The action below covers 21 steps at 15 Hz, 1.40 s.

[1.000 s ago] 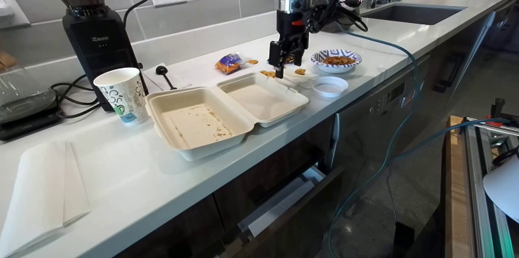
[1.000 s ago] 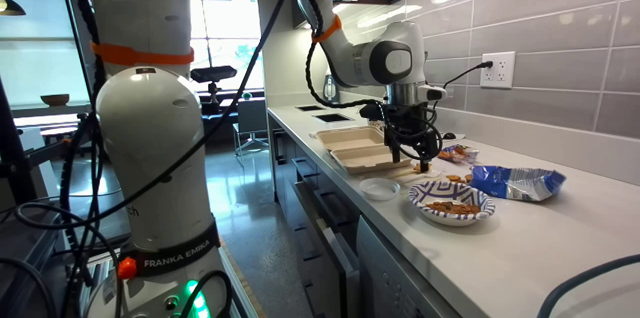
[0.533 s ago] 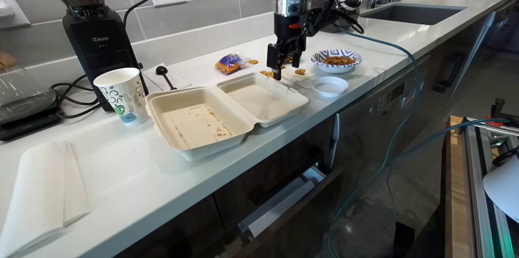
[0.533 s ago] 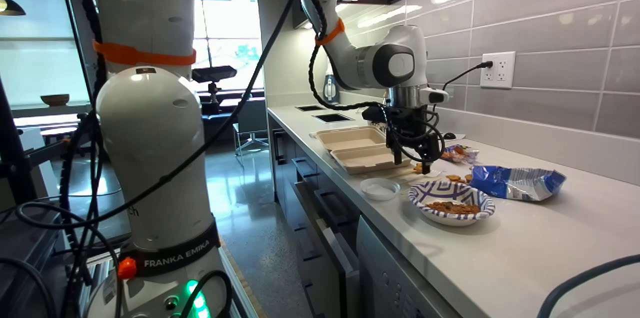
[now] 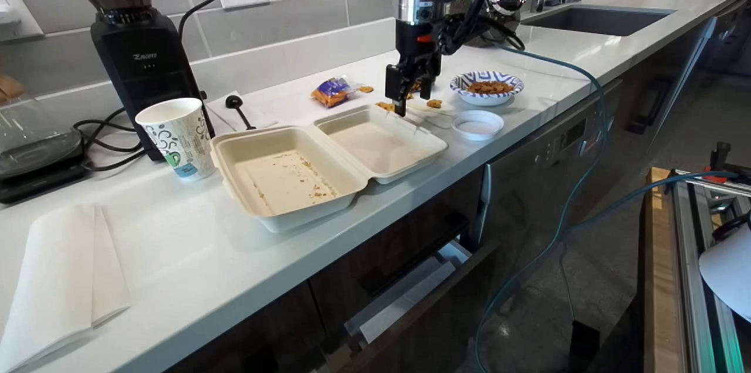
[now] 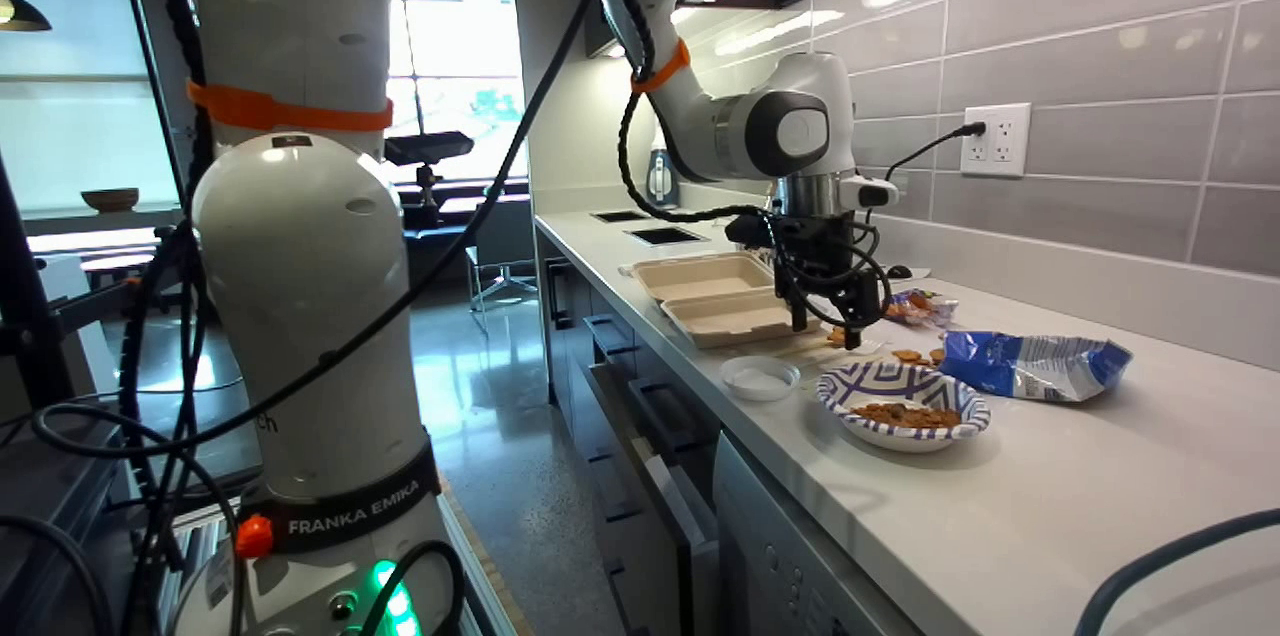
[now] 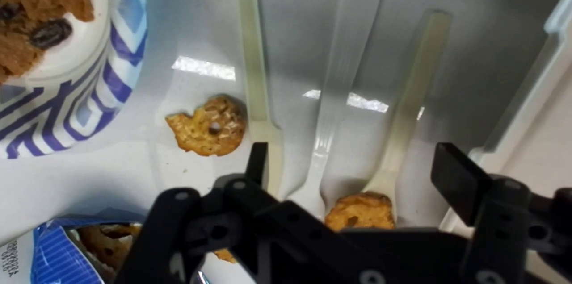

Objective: Use the white spoon to place one snack in the food pack.

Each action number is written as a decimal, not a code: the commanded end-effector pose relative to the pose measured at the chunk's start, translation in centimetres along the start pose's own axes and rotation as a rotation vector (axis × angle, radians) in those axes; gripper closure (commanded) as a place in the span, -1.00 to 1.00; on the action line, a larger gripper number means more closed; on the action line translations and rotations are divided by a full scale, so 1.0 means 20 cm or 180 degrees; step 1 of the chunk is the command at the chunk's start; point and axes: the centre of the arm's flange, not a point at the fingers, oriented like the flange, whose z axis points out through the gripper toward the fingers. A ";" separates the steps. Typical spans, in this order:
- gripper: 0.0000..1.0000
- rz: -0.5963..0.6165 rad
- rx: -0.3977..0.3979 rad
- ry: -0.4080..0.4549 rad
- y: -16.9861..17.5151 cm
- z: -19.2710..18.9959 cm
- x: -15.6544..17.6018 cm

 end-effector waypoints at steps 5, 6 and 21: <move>-0.89 0.0039 0.0092 0.0021 -0.03 0.04 0.01; -0.87 0.0040 0.0103 0.0020 -0.03 0.04 0.01; -0.75 0.0008 0.0178 0.0033 -0.09 0.08 0.05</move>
